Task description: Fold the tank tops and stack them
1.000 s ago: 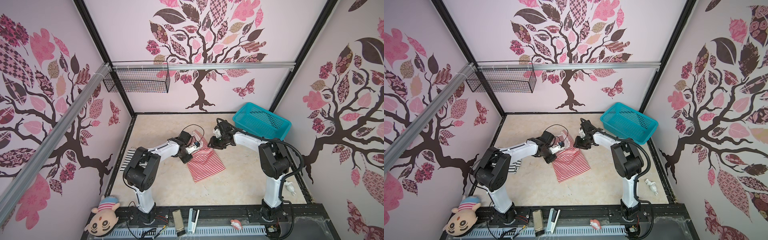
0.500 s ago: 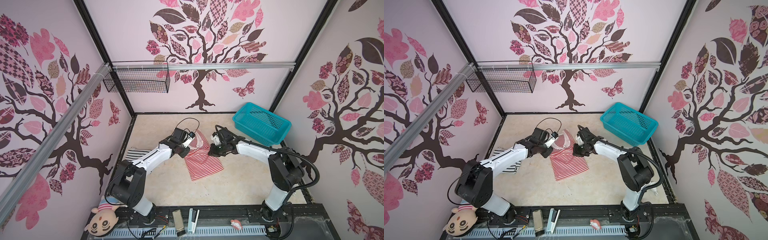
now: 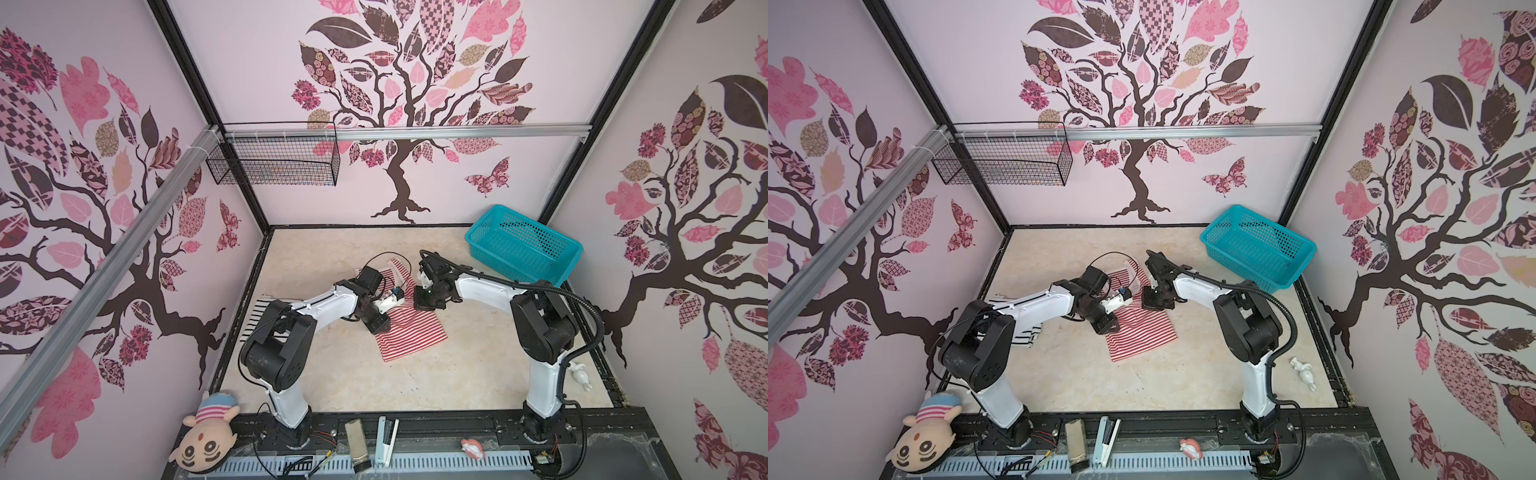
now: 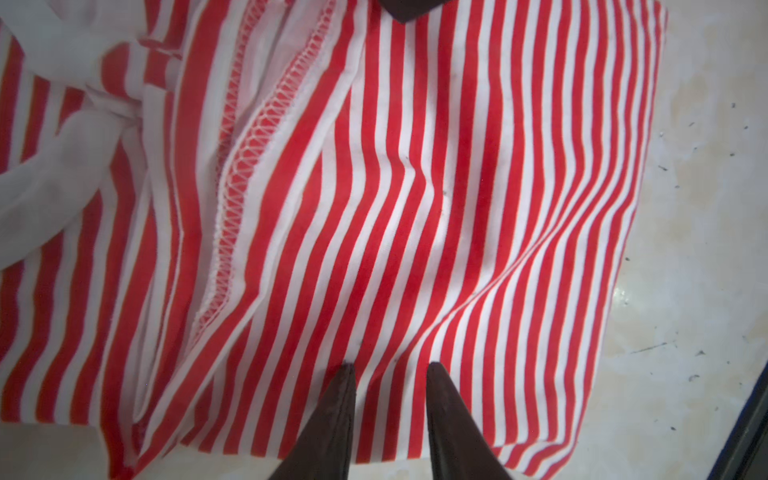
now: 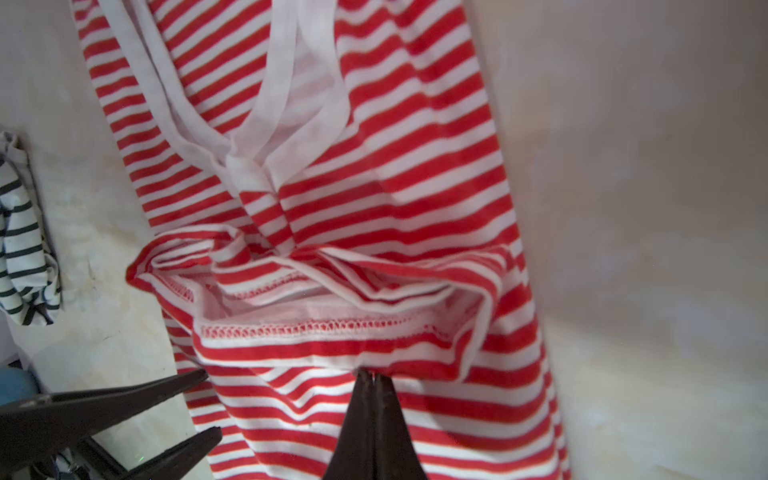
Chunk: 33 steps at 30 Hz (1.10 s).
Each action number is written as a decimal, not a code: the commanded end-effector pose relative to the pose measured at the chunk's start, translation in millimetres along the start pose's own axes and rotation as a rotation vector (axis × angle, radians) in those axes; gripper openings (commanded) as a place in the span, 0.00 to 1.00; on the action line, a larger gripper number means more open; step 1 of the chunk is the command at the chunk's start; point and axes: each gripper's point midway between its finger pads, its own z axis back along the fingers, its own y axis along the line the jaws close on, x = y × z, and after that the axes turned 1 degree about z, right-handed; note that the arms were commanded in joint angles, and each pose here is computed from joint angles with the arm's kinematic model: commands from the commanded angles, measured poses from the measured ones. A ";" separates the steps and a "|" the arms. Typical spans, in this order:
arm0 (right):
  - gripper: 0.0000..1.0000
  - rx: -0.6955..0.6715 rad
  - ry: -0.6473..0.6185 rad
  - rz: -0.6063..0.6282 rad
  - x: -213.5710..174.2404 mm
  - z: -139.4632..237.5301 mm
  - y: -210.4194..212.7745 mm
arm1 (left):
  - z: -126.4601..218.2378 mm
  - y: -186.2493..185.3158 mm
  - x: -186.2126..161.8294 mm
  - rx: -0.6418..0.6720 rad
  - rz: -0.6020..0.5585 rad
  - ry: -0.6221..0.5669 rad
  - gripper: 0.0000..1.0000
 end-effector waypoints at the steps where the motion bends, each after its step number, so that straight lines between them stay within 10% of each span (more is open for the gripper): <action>1: 0.00 -0.092 0.011 0.015 5.8 -3.8 -9.8 | 3.2 14.1 22.7 0.052 -0.017 -0.044 0.33; 20: 0.01 -0.112 -0.020 -0.008 67.7 -21.5 -15.5 | 5.6 82.6 36.1 0.357 0.085 -0.060 0.35; 33: 0.06 0.039 -0.137 0.070 35.2 48.9 49.0 | 13.0 111.4 39.9 0.464 0.142 -0.066 0.36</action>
